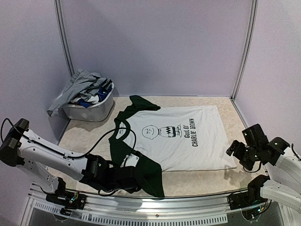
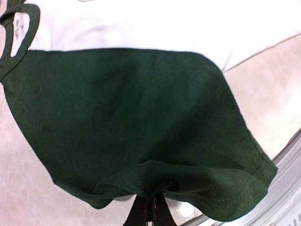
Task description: Fold and stack the mixed laundry pile
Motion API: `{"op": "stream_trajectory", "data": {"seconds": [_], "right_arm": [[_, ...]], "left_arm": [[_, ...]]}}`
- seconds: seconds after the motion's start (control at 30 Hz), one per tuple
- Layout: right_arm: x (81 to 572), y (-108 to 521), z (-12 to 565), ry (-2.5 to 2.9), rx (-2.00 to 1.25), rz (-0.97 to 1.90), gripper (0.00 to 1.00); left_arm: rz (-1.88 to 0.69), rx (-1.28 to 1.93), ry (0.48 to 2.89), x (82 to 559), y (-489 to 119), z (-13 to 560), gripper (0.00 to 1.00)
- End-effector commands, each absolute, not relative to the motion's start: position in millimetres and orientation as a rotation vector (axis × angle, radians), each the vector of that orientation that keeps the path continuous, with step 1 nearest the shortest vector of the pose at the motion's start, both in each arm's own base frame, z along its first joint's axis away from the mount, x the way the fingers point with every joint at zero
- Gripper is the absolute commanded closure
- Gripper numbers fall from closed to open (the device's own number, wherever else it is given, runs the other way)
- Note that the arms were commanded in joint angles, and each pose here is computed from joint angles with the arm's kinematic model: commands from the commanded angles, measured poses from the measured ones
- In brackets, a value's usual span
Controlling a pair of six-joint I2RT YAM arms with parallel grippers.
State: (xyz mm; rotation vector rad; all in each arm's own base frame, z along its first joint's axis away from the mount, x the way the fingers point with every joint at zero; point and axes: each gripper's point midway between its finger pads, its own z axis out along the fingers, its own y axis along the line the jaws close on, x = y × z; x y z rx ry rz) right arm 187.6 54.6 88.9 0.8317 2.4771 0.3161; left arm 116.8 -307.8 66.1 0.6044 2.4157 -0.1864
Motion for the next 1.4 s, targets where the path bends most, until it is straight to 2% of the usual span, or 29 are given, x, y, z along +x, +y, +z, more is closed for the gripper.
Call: {"op": "stream_trajectory", "data": {"seconds": [0.0, 0.07, 0.2, 0.23, 0.33, 0.8, 0.93, 1.03, 1.23, 1.37], "right_arm": [[158, 39, 68, 2.518, 1.038, 0.22, 0.06], [156, 41, 59, 2.526, 1.045, 0.238, 0.12], [161, 48, 44, 2.526, 1.056, 0.281, 0.3], [163, 46, 39, 2.521, 1.059, 0.266, 0.32], [168, 41, 40, 2.502, 1.064, 0.206, 0.37], [190, 33, 24, 2.446, 1.137, 0.068, 0.43], [191, 30, 20, 2.479, 1.139, -0.014, 0.54], [191, 28, 16, 2.48, 1.141, -0.042, 0.7], [190, 31, 13, 2.486, 1.146, -0.017, 0.76], [193, 31, 19, 2.468, 1.128, 0.013, 0.84]], "left_arm": [[-0.19, 0.605, 2.378, 127, -312, 74, 1.0], [-0.186, 0.605, 2.38, 128, -309, 73, 1.0], [-0.188, 0.602, 2.377, 129, -306, 75, 1.0], [-0.185, 0.6, 2.376, 129, -304, 76, 1.0], [-0.187, 0.594, 2.367, 130, -300, 80, 1.0], [-0.2, 0.587, 2.369, 129, -293, 84, 1.0], [-0.199, 0.587, 2.369, 128, -291, 83, 1.0], [-0.197, 0.584, 2.369, 128, -289, 84, 1.0], [-0.199, 0.569, 2.362, 129, -283, 87, 1.0], [-0.196, 0.559, 2.356, 130, -282, 89, 1.0]]}}
